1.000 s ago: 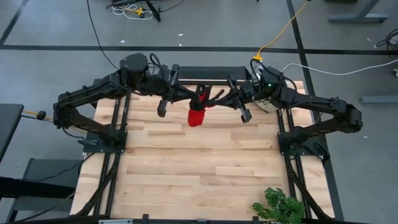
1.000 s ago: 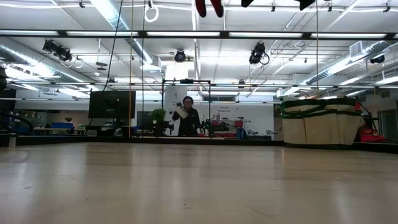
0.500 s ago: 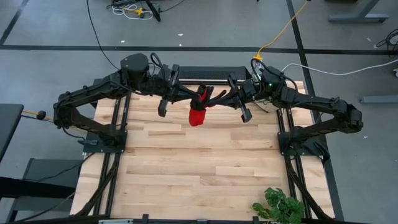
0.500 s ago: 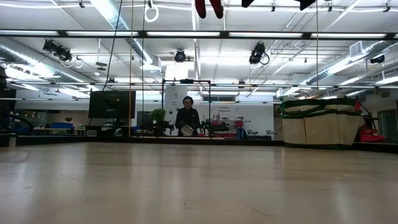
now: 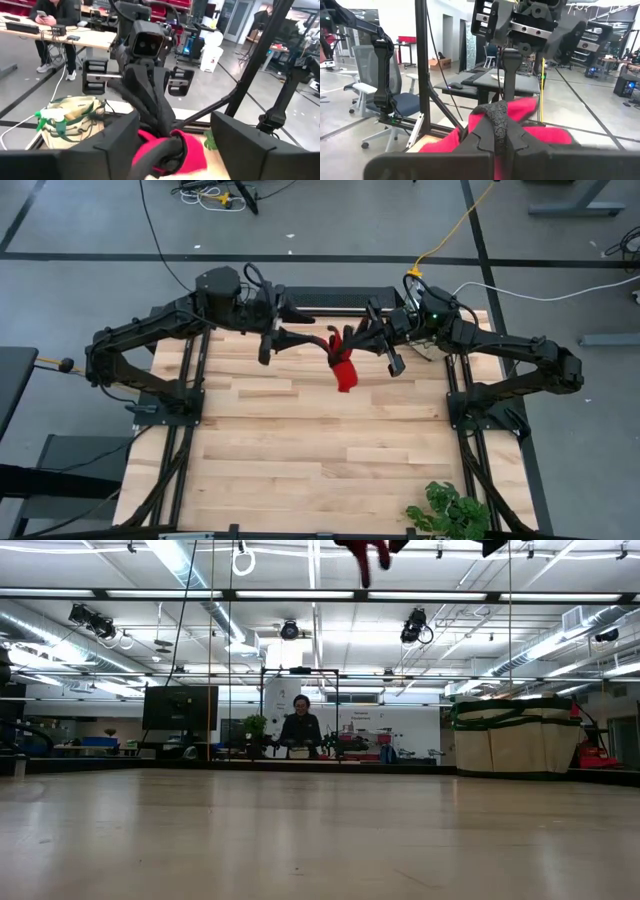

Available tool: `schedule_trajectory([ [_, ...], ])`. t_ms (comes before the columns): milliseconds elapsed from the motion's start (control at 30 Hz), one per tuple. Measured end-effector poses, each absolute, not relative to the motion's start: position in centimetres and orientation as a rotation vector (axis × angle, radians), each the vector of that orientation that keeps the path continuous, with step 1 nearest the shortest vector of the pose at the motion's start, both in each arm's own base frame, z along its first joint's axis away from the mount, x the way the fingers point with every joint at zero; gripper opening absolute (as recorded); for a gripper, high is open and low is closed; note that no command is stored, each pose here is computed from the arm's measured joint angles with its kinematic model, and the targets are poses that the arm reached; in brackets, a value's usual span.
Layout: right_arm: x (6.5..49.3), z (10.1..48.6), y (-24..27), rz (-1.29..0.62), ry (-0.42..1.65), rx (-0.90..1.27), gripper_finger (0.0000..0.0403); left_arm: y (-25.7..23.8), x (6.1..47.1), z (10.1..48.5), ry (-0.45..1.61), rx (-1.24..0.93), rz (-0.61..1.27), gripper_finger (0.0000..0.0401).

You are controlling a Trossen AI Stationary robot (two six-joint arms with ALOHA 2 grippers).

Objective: Pick & Place Garden tools in Gardening bag
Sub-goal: Put the pair of gloves into the gardening bag

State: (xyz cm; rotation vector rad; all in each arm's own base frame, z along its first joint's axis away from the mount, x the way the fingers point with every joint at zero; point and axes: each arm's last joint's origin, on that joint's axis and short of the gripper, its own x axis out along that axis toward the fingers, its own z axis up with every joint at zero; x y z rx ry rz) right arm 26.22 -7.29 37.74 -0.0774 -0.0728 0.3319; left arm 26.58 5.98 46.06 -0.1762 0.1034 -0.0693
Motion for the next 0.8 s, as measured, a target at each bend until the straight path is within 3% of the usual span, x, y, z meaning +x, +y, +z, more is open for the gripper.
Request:
schedule_trajectory([
  [167,26.0,37.6,-7.6,0.321,-0.054,-0.07,0.0003,5.7,25.3,46.7,0.092,-0.172,-0.049,0.0269],
  [800,19.1,36.4,-8.5,0.029,0.338,-0.118,0.0003,5.5,24.4,46.7,0.123,-0.206,-0.045,0.0223],
])
